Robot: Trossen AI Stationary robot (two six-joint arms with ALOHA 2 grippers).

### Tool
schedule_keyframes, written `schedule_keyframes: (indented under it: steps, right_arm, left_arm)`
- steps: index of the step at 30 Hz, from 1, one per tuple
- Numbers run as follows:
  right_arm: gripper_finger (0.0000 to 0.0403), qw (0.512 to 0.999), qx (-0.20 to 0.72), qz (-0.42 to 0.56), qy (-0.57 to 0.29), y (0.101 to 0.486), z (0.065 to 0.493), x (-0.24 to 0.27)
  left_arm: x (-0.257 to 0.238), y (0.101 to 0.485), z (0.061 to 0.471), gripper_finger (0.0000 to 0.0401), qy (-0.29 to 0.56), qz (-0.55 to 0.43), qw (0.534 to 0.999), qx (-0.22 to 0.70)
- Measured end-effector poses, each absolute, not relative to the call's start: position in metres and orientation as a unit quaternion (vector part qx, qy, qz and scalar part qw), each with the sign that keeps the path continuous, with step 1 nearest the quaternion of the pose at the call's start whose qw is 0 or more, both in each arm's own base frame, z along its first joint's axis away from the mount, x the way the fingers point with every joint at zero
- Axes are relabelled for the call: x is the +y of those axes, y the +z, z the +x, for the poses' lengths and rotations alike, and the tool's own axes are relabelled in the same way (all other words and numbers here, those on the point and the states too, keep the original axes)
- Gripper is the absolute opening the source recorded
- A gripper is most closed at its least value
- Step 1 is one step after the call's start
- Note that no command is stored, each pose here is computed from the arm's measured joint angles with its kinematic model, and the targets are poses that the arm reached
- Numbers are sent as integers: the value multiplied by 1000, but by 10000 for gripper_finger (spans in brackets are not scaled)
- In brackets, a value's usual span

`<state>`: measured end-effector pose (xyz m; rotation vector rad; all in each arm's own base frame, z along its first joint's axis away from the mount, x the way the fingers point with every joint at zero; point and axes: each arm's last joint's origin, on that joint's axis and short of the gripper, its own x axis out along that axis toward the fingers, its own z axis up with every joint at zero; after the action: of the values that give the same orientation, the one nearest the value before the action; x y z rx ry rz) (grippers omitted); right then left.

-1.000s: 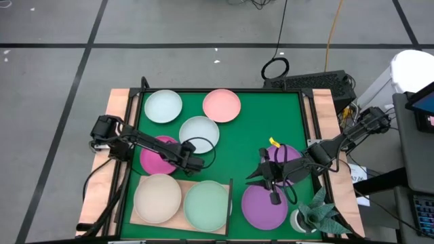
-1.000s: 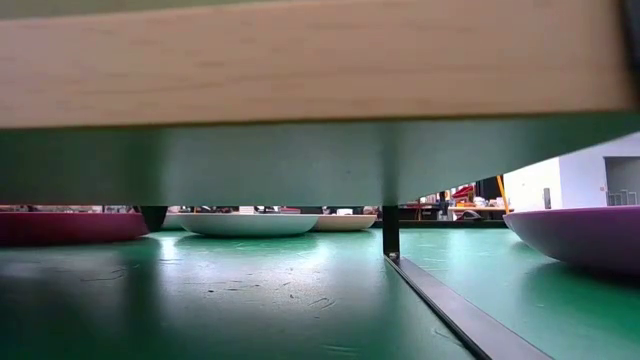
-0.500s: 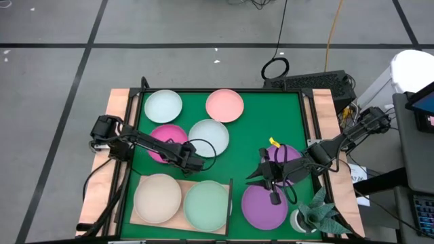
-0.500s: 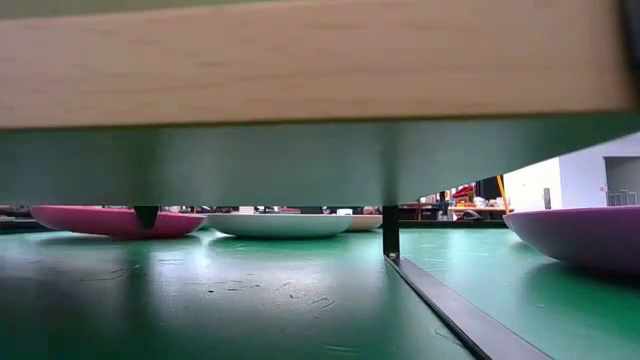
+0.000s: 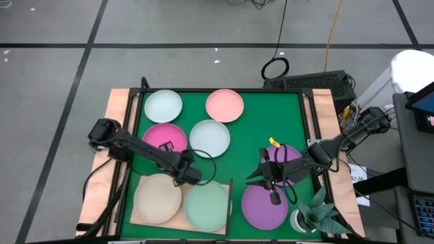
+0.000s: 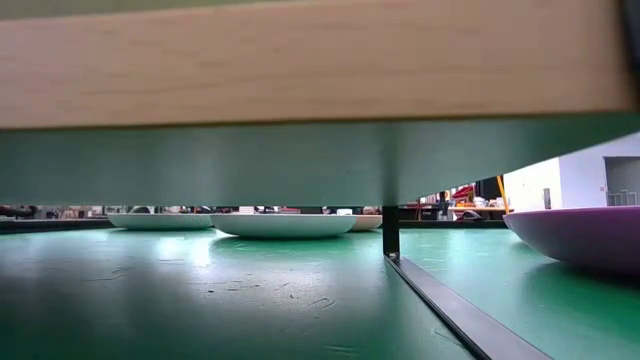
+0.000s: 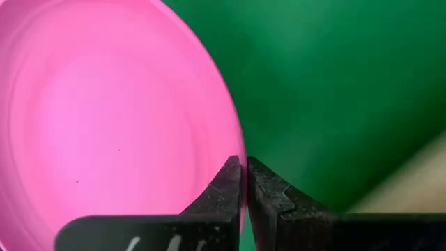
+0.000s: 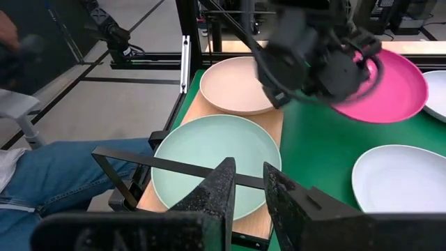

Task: Place and stack plates onto a shelf
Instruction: Stack the pink plate on top of the brown plate on the shelf

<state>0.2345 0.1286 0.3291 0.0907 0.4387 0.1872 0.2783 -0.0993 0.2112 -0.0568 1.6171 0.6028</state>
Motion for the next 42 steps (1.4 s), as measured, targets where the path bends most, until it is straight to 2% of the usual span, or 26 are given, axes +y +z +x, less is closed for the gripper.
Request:
schedule_keyframes:
  steps: [8,14,23,42]
  right_arm:
    - [61,971,217,45,93,329,234,129]
    - [61,971,217,43,93,329,234,129]
    - [61,971,217,42,93,329,234,129]
    - [61,971,217,43,93,329,234,129]
  left_arm:
    - [-147,266,277,10,197,-2,707,679]
    - [-176,286,265,10,156,11,733,662]
    - [-209,297,243,10,120,17,749,651]
    - [-248,301,213,9,105,-27,772,626]
